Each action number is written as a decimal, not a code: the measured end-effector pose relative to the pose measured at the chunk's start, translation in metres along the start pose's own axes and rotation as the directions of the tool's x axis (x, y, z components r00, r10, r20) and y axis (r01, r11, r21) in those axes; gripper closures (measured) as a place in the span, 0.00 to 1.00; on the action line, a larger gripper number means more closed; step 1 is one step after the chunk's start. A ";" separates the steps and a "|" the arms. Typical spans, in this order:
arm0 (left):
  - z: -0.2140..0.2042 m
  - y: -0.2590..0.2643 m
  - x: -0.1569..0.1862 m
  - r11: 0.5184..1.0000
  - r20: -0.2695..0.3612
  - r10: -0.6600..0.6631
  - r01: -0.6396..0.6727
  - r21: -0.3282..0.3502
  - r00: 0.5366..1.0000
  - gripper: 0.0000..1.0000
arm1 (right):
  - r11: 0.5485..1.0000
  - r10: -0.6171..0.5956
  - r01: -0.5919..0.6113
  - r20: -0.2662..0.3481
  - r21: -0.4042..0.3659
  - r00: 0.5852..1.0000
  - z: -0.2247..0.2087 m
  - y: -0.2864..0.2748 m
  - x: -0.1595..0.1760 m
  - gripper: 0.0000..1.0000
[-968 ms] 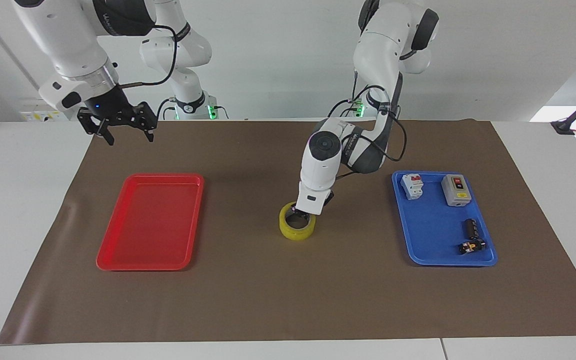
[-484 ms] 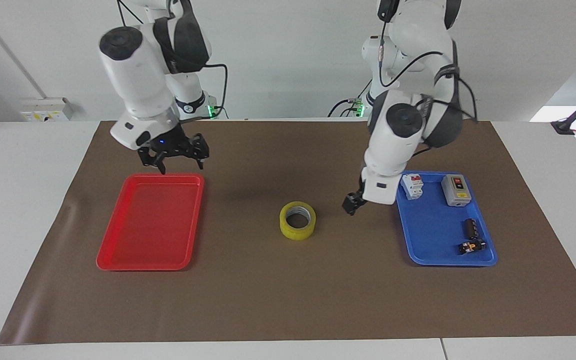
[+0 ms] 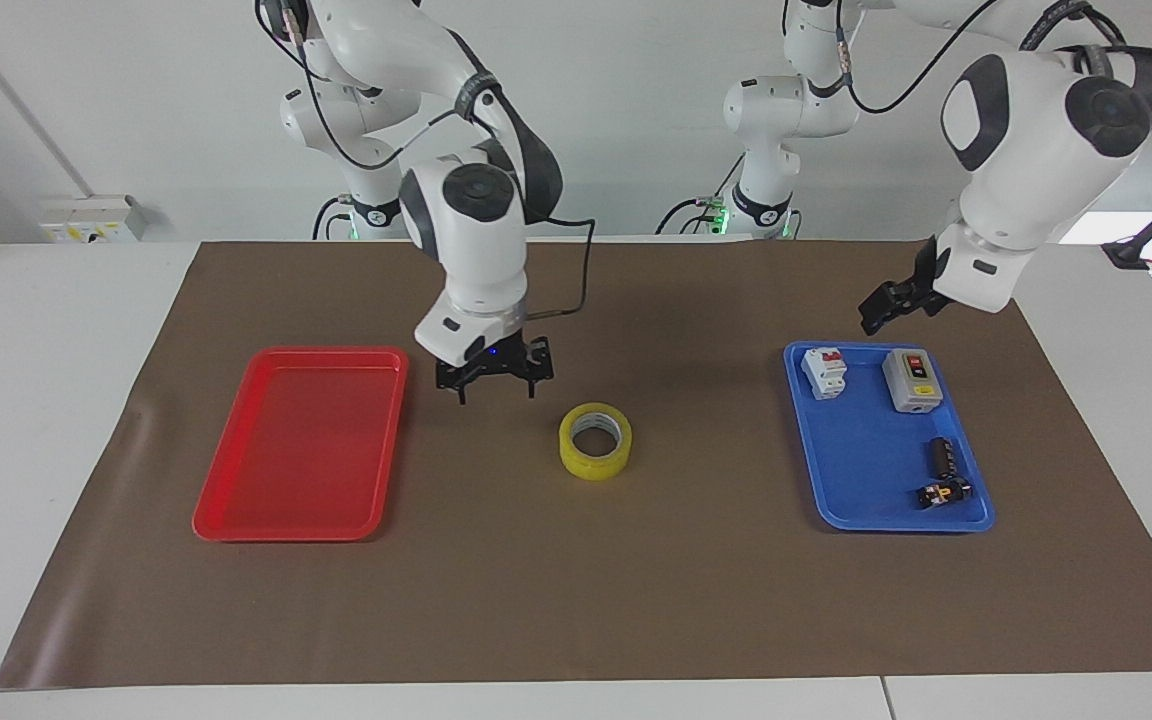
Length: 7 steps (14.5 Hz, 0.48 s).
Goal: Place and move tape with both arms
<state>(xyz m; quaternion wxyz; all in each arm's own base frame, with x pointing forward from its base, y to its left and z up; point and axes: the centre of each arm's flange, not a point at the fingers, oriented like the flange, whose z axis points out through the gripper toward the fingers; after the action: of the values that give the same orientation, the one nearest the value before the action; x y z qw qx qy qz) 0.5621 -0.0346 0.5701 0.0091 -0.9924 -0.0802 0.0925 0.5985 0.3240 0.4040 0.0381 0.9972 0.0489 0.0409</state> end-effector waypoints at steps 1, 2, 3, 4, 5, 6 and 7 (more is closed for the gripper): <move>-0.002 -0.013 -0.009 1.000 0.007 0.017 -0.017 -0.002 1.000 0.00 | 1.000 -0.007 0.007 -0.016 0.000 1.000 0.019 -0.018 0.006 0.00; -0.001 -0.022 -0.017 1.000 0.008 0.023 -0.023 -0.004 1.000 0.00 | 1.000 -0.013 0.013 -0.038 0.008 0.999 0.035 -0.030 0.013 0.00; 0.000 -0.027 -0.022 1.000 0.007 0.025 -0.025 -0.005 1.000 0.00 | 1.000 -0.021 0.021 -0.052 0.015 0.998 0.046 -0.039 0.016 0.00; 0.000 -0.027 -0.025 1.000 0.004 0.030 -0.030 -0.005 1.000 0.00 | 0.999 -0.027 0.029 -0.062 0.019 0.998 0.052 -0.047 0.016 0.00; 0.001 -0.021 -0.026 0.999 0.002 0.041 -0.041 -0.003 0.999 0.00 | 0.999 -0.035 0.036 -0.068 0.023 0.997 0.056 -0.054 0.015 0.00; 0.003 -0.014 -0.028 0.999 0.003 0.053 -0.053 0.000 0.999 0.00 | 0.999 -0.044 0.046 -0.069 0.025 0.997 0.059 -0.060 0.011 0.00; 0.003 -0.011 -0.028 0.998 0.004 0.059 -0.059 0.001 0.998 0.00 | 0.998 -0.060 0.062 -0.065 0.028 0.996 0.065 -0.066 0.006 0.00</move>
<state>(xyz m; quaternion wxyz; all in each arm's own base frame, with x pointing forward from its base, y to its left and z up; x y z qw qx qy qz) 0.5324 -0.0286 0.5727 0.0069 -0.9942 -0.0509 0.0946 0.6042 0.3850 0.3345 0.0225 0.9939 0.0811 0.0710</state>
